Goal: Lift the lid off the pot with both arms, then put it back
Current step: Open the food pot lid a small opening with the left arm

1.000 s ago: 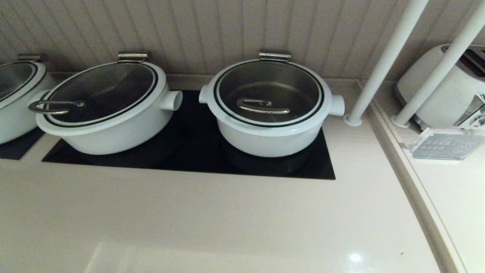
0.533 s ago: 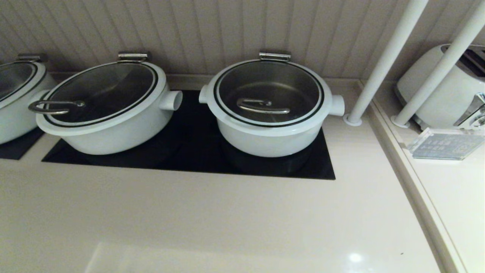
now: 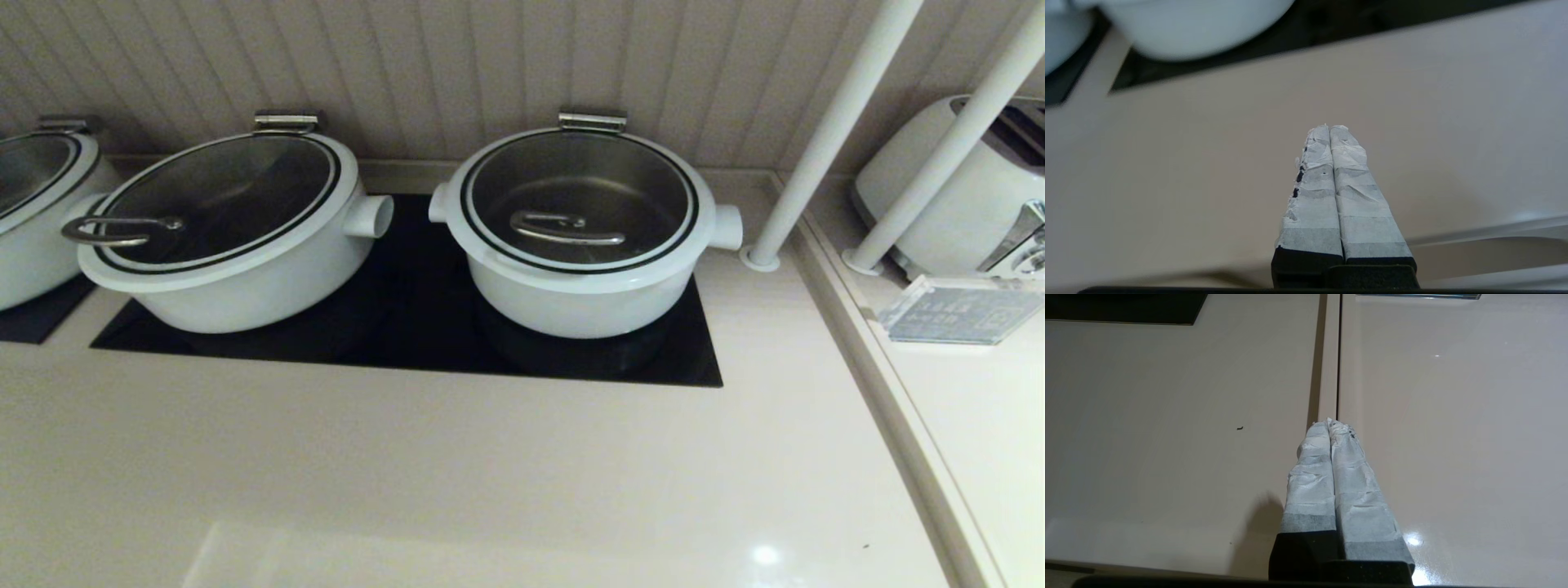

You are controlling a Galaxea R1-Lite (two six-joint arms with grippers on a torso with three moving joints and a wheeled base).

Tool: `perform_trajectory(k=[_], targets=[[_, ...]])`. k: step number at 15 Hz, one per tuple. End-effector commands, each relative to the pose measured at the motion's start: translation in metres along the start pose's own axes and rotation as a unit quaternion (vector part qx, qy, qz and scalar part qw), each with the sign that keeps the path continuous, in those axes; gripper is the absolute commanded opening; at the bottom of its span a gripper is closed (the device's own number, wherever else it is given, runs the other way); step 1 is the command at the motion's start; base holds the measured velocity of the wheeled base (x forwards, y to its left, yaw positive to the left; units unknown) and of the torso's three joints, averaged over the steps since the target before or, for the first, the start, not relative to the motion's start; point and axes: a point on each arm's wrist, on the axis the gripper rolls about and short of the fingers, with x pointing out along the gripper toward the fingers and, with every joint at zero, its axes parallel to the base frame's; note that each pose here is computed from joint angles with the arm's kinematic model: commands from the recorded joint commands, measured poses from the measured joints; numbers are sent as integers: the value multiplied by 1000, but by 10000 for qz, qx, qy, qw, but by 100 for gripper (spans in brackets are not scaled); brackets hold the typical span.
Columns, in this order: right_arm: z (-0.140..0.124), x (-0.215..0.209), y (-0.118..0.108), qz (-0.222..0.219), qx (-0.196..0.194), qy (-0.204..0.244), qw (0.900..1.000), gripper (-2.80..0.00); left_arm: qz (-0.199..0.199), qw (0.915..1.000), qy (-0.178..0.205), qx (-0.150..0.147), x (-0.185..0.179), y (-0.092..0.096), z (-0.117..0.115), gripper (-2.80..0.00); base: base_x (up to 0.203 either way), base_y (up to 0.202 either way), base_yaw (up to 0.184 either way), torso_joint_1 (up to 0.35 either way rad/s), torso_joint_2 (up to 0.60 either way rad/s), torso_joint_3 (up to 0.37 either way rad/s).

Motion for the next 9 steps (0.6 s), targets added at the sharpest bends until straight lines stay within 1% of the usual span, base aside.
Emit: perform_trajectory(k=[1, 3, 5, 7, 9], targets=[[0, 0, 0, -2, 0, 7, 10000, -280, -336, 9992, 187, -79, 10, 6, 30, -280, 0, 0, 0, 0, 0, 0], [0, 0, 0, -2, 0, 7, 10000, -280, -627, 9973, 352, -170, 30, 14, 65, -280, 0, 0, 0, 0, 0, 0], [0, 0, 0, 5, 0, 7, 10000, -280, -833, 9956, 361, -237, 64, 25, 103, -280, 0, 0, 0, 0, 0, 0], [0, 0, 0, 5, -13, 7, 10000, -280, -1088, 9935, 187, -289, 101, 35, 136, -280, 0, 0, 0, 0, 0, 0], [0, 0, 0, 6, -16, 7, 10000, -280, -1547, 9868, 34, -474, 136, 36, 161, -280, 0, 0, 0, 0, 0, 0]])
